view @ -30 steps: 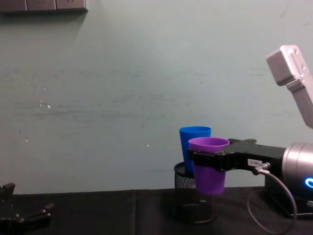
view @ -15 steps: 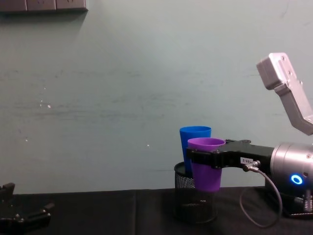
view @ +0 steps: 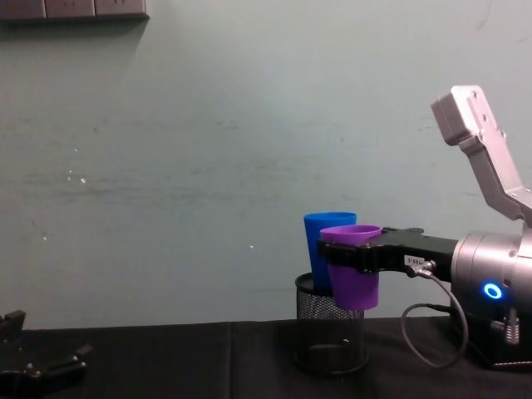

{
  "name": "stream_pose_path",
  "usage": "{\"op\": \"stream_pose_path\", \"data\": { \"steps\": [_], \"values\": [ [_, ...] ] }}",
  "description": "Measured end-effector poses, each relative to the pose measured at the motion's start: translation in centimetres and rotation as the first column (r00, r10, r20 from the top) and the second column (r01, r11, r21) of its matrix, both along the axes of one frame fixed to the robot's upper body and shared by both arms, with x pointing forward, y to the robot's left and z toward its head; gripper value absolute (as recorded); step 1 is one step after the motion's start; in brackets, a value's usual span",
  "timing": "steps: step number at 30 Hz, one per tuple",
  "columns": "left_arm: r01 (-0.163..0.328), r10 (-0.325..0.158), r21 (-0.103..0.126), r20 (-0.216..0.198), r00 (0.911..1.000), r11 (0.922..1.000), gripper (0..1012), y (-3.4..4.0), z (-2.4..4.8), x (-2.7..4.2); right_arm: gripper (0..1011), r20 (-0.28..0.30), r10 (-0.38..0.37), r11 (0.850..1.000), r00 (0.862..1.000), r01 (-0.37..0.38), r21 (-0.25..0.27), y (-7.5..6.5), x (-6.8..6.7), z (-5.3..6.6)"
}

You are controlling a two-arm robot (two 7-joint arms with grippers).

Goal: Pick up one cup with a gripper and tap it against the other cup.

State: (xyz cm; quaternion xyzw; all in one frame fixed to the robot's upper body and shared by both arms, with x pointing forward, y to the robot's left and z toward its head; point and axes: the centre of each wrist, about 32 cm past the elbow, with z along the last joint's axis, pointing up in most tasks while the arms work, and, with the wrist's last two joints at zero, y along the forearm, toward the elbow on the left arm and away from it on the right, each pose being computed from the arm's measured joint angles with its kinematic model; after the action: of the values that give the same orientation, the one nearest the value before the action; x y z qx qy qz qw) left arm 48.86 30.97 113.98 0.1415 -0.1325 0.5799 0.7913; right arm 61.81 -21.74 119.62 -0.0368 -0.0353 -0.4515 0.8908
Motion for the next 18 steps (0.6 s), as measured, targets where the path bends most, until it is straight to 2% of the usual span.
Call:
{"op": "stream_pose_path", "data": {
  "steps": [18],
  "values": [
    [0.0,0.0,0.0,0.0,1.0,1.0,1000,0.0,0.0,0.0,735,0.004,-0.006,1.0,1.0,0.006,0.018,0.39,0.94,0.23]
  ]
}}
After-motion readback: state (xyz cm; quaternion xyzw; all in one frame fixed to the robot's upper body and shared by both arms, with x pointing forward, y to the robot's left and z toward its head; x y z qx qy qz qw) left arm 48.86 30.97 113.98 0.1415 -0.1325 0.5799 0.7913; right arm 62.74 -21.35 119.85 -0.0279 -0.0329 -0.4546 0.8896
